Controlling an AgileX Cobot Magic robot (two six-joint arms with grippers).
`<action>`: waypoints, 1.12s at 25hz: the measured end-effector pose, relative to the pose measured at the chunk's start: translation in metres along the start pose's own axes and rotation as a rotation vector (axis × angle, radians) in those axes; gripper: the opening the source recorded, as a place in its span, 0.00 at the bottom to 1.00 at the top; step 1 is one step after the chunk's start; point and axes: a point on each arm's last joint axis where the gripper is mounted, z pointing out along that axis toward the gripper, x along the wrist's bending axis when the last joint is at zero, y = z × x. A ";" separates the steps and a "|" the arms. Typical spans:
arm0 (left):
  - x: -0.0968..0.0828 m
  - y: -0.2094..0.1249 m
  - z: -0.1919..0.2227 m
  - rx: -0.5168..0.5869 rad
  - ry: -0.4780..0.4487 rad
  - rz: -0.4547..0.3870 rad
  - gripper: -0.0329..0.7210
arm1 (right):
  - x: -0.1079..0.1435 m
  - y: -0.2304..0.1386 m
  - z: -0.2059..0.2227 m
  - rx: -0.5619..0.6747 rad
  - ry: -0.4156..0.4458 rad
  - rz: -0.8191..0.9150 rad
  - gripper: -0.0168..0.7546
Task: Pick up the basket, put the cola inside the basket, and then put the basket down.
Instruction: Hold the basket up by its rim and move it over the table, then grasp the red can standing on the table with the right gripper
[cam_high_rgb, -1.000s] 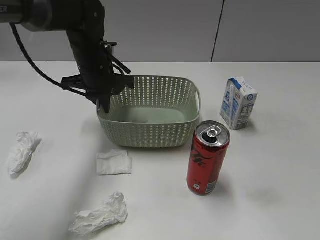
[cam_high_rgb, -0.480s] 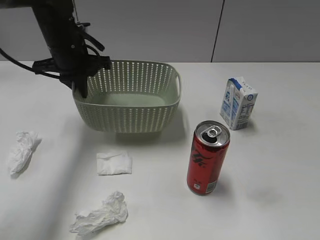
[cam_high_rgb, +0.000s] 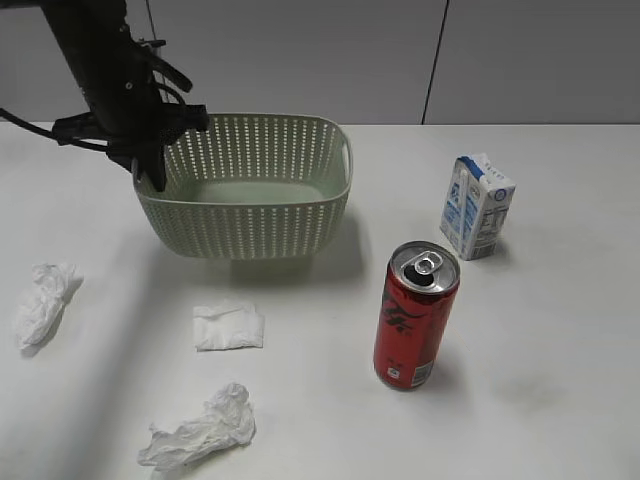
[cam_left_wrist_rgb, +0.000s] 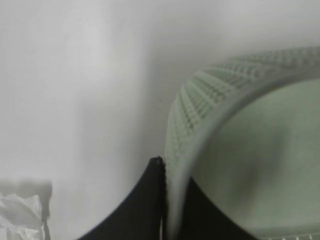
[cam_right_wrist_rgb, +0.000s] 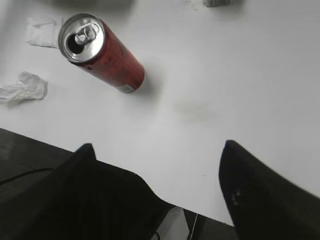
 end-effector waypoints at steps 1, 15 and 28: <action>-0.001 0.000 0.000 -0.003 -0.002 0.003 0.04 | 0.001 0.009 0.006 0.030 0.014 -0.002 0.76; -0.014 -0.003 0.002 -0.004 -0.011 0.034 0.04 | 0.098 0.047 0.136 0.309 -0.071 -0.199 0.81; -0.028 -0.009 0.005 0.002 -0.015 0.082 0.04 | 0.095 0.050 0.184 0.336 -0.150 -0.137 0.90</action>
